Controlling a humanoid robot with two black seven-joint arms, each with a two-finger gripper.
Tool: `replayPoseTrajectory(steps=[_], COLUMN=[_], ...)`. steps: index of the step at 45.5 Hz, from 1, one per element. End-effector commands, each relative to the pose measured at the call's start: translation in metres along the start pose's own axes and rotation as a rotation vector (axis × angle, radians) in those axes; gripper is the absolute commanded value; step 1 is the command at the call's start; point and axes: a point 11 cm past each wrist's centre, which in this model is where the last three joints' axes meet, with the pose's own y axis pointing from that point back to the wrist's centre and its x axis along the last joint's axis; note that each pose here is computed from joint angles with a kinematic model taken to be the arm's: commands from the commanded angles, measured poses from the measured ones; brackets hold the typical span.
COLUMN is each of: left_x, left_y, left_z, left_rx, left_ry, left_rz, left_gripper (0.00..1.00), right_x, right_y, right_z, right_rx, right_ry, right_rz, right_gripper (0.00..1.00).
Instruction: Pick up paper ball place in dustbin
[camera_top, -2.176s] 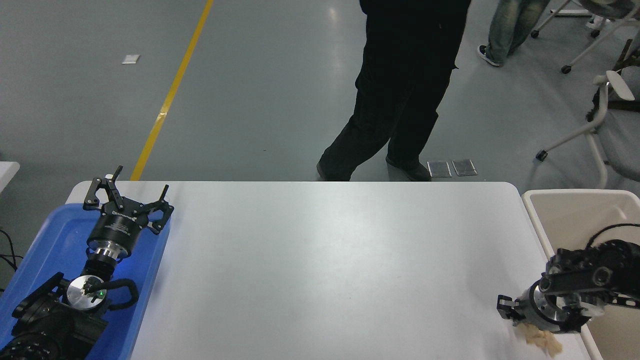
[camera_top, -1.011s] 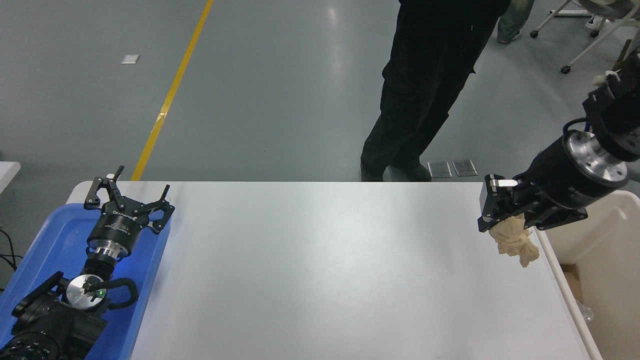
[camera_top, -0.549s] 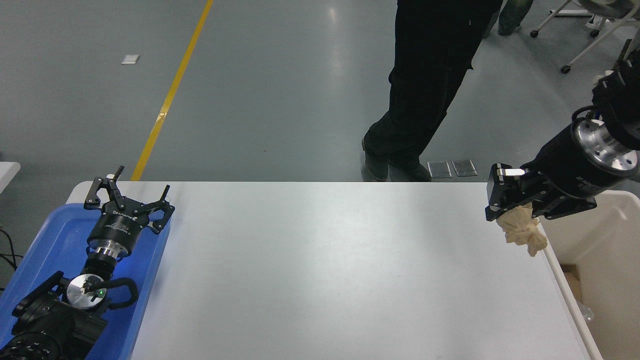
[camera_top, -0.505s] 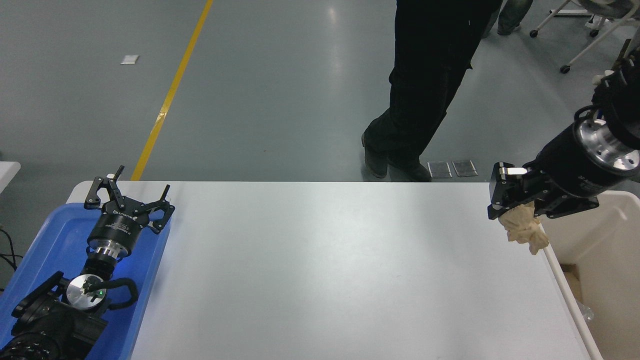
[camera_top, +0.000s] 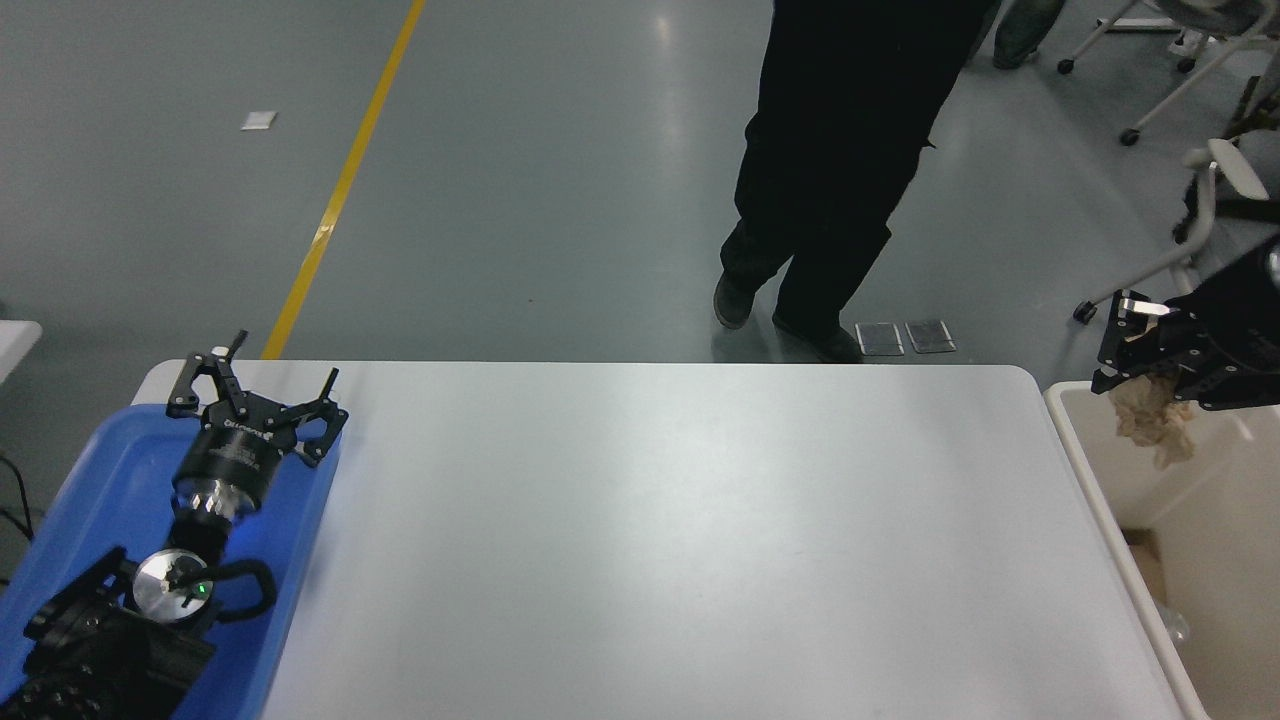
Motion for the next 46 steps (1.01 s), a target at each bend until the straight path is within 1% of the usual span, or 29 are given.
replayPoseTrajectory(steps=[1, 5, 6, 10, 13, 20, 26, 32, 39, 46], left_x=[0.0, 0.0, 0.0, 0.0, 0.0, -0.001, -0.001, 0.0, -0.001, 0.0], left_y=[0.0, 0.0, 0.0, 0.0, 0.0, -0.001, -0.001, -0.001, -0.001, -0.001], left_z=[-0.001, -0.001, -0.001, 0.0, -0.001, 0.0, 0.0, 0.0, 0.0, 0.0], left_rx=[0.0, 0.0, 0.0, -0.001, 0.0, 0.0, 0.0, -0.001, 0.0, -0.001], left_ry=[0.001, 0.001, 0.001, 0.0, 0.001, 0.001, 0.001, 0.0, 0.001, 0.0], left_rz=[0.0, 0.0, 0.0, 0.0, 0.0, -0.002, -0.002, -0.001, -0.002, -0.001], left_gripper=[0.99, 0.99, 0.99, 0.99, 0.99, 0.99, 0.99, 0.99, 0.99, 0.99], right_x=[0.024, 0.026, 0.023, 0.011, 0.005, -0.006, -0.016, -0.03, -0.053, -0.061], right_y=[-0.042, -0.065, -0.082, -0.108, -0.122, -0.151, -0.168, -0.183, -0.198, -0.201], right_z=[0.048, 0.064, 0.073, 0.085, 0.091, 0.107, 0.129, 0.141, 0.156, 0.165], right_rx=[-0.063, -0.084, -0.1, -0.121, -0.137, -0.21, -0.247, -0.274, -0.337, -0.358], right_ry=[-0.064, -0.098, -0.113, -0.133, -0.133, -0.1, -0.139, -0.148, -0.137, -0.134], right_rz=[0.099, 0.15, 0.176, 0.201, 0.216, 0.311, 0.414, 0.483, 0.513, 0.527], right_gripper=[0.0, 0.0, 0.0, 0.0, 0.0, 0.0, 0.0, 0.0, 0.0, 0.0])
